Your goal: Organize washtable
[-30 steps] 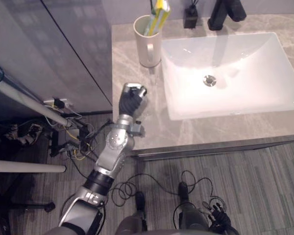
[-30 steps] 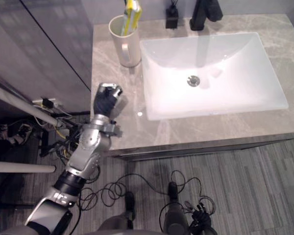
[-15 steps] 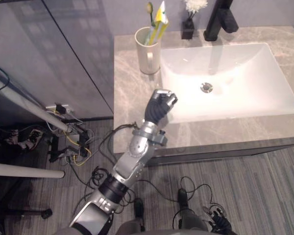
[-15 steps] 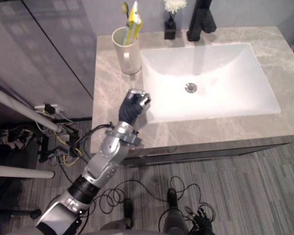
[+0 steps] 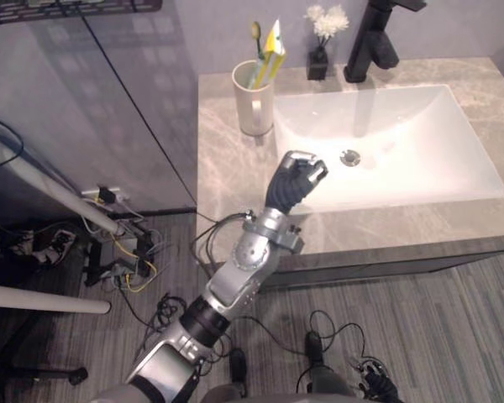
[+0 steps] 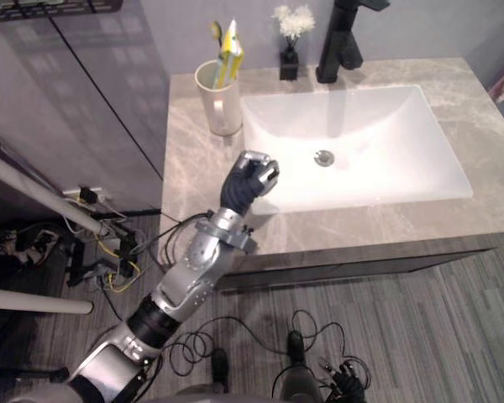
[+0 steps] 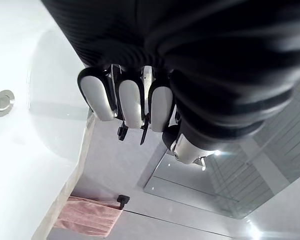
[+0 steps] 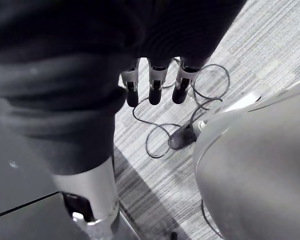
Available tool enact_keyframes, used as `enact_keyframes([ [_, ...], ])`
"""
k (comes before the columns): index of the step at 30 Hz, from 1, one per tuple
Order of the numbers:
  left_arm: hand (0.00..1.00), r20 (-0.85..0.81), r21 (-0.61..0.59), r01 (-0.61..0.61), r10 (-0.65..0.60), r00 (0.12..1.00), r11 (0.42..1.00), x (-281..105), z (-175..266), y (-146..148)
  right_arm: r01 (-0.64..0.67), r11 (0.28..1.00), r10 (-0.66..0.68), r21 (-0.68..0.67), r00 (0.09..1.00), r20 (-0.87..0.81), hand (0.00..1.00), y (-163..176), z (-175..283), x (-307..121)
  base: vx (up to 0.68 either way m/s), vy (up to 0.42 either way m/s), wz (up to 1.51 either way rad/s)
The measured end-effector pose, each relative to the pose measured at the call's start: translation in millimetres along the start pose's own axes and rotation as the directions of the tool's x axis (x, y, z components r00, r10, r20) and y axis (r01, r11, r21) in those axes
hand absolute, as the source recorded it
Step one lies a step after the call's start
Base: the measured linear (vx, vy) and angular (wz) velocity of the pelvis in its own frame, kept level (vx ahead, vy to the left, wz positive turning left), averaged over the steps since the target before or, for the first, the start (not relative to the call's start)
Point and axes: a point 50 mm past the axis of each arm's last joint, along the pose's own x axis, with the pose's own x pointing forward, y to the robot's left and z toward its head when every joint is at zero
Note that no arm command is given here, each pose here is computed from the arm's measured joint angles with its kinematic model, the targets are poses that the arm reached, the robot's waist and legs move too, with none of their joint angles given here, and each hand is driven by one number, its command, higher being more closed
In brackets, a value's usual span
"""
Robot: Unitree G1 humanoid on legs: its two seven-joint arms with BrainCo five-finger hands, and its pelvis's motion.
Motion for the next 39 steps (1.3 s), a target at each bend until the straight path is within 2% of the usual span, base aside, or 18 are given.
enact_keyframes([
  [8,1.0,-0.028,-0.05,0.052,-0.054,0.998,0.997,-4,-5,-10,0.021,1.0,-0.021,-0.001,0.999,-0.024,0.0,-8,-9,-4,0.01,-0.001,0.01],
  [14,1.0,-0.023,-0.131,0.168,-0.172,0.985,0.977,-18,-5,-32,0.052,0.999,-0.052,0.007,0.997,-0.057,0.0,-16,-17,-7,0.02,-0.002,0.1],
  [21,1.0,-0.048,-0.199,0.197,-0.21,0.976,0.96,-35,-11,-41,0.077,0.997,-0.076,0.022,0.994,-0.077,0.0,-21,-21,-8,0.0,0.005,0.16],
  [24,1.0,-0.073,-0.222,0.167,-0.187,0.98,0.961,-45,-16,-38,0.087,0.996,-0.084,0.033,0.993,-0.079,0.0,-21,-22,-8,0.01,0.013,0.19],
  [28,1.0,-0.245,-0.188,0.116,-0.161,0.956,0.975,-78,-43,-18,0.082,0.996,-0.079,0.035,0.994,-0.072,0.0,-19,-19,-6,0.01,0.006,0.09],
  [31,1.0,-0.425,-0.173,0.031,-0.102,0.899,0.985,-112,-73,-3,0.072,0.997,-0.069,0.036,0.995,-0.071,0.0,-15,-17,-5,0.0,0.003,0.03],
  [37,1.0,-0.592,-0.12,-0.052,-0.029,0.805,0.991,-165,-94,15,0.076,0.997,-0.072,0.034,0.993,-0.092,0.0,-15,-20,-5,0.01,0.001,0.06],
  [39,1.0,-0.647,-0.068,-0.133,0.058,0.761,0.989,-187,-99,29,0.077,0.996,-0.073,0.036,0.992,-0.104,0.0,-15,-23,-6,0.03,0.006,0.1],
])
